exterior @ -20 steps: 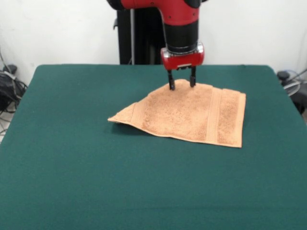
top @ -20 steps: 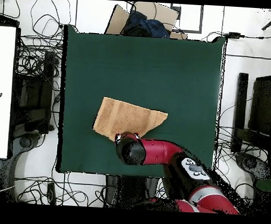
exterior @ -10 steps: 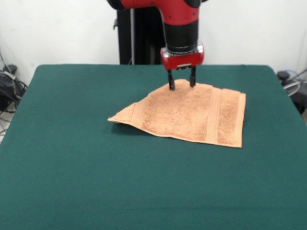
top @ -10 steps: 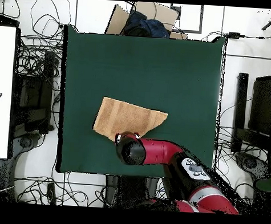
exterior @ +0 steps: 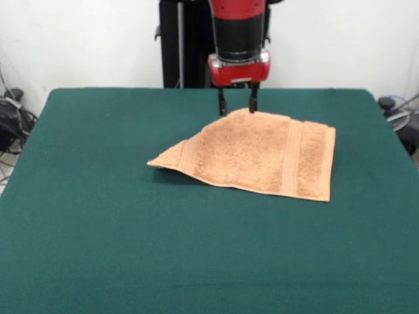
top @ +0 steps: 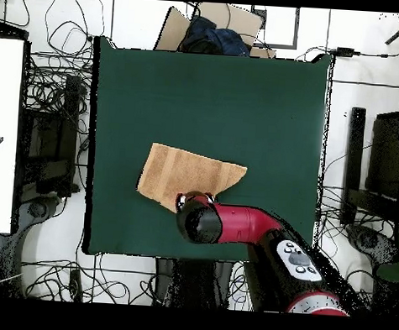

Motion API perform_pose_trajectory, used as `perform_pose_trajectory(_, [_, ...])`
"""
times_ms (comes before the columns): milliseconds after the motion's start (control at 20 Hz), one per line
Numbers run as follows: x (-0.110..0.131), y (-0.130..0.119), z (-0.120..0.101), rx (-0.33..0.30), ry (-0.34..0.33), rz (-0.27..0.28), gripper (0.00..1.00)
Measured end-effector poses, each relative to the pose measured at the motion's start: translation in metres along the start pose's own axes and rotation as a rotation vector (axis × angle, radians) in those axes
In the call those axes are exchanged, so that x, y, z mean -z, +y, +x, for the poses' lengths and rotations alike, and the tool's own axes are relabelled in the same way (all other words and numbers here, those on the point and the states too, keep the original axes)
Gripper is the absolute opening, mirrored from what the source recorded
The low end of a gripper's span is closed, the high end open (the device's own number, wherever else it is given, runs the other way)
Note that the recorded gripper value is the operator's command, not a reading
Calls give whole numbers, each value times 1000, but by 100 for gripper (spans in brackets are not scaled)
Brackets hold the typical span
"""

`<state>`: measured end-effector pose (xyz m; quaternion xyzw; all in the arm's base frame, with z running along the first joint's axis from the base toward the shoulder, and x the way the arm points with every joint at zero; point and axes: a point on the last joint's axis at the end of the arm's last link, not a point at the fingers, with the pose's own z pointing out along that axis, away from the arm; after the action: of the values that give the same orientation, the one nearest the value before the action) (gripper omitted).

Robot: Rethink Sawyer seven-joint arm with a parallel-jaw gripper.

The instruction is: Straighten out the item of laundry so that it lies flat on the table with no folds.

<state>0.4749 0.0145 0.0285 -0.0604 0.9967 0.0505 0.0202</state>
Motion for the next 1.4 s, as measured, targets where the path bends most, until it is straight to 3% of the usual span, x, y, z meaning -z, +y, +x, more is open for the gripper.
perform_pose_trajectory(500, [34,-25,-3,-28,7,43,100])
perform_pose_trajectory(1150, [33,13,-9,55,6,44,100])
perform_pose_trajectory(1400, [24,18,-4,57,25,30,100])
